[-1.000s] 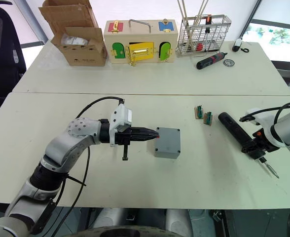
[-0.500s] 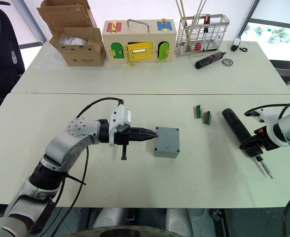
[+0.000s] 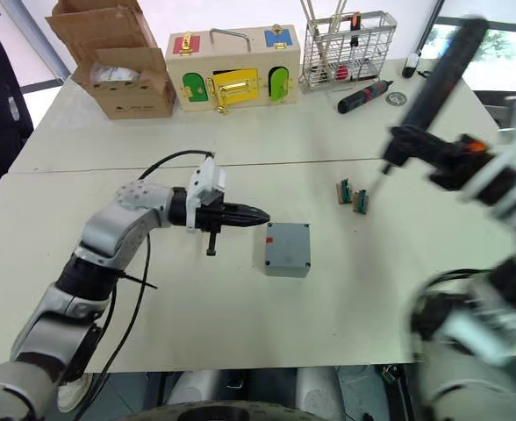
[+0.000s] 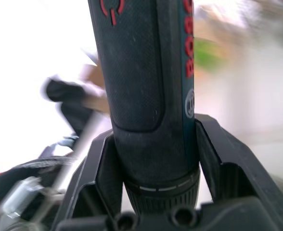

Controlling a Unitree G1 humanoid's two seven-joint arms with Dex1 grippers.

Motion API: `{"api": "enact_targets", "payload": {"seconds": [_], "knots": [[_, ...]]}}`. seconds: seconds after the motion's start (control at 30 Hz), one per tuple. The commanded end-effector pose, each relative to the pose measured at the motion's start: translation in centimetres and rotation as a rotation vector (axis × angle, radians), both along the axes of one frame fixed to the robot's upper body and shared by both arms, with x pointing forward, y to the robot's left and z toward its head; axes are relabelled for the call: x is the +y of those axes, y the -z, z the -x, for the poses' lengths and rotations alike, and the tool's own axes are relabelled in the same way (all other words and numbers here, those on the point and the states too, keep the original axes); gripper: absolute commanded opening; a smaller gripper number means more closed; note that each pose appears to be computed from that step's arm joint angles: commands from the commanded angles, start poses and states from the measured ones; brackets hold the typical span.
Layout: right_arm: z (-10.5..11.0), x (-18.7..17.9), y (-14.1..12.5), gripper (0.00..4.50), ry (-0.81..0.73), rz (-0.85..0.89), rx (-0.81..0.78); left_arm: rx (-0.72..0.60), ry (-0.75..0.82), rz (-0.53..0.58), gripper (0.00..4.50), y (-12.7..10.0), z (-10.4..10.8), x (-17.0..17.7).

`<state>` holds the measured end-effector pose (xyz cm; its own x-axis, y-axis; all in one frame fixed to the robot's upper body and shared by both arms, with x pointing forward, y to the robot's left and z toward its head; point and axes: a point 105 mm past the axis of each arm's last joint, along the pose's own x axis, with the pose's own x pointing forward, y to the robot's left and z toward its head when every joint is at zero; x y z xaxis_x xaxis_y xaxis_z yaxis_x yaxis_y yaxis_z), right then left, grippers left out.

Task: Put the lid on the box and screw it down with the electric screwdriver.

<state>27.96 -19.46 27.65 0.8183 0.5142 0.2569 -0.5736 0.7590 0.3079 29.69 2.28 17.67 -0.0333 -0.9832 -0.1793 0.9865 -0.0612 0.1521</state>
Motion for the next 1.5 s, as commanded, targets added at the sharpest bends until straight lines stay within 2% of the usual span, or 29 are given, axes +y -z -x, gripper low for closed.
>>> {"api": "enact_targets", "payload": {"seconds": [0.03,0.2,0.47,0.83,1.1,1.5], "knots": [[1.9,1.5,-0.1,1.8,0.123,0.016,-0.092,-0.002,0.023,-0.022,0.0,0.3,-0.1,-0.1],[2.7,4.0,2.1,1.8,0.149,0.086,-0.11,-0.007,0.058,-0.083,0.0,1.5,0.2,-0.4],[2.5,5.1,4.2,1.8,0.153,0.184,-0.104,-0.047,0.055,-0.146,0.0,3.7,0.0,-1.2],[1.9,6.1,5.0,1.8,0.128,0.217,-0.123,-0.039,0.071,-0.18,0.0,5.6,0.7,-1.1],[1.5,6.2,5.2,1.8,0.13,0.223,-0.126,-0.04,0.065,-0.176,0.0,5.8,0.7,-1.1],[1.2,6.6,6.9,1.8,0.116,0.272,-0.09,-0.049,0.06,-0.167,0.0,5.3,0.6,-1.3]]}}
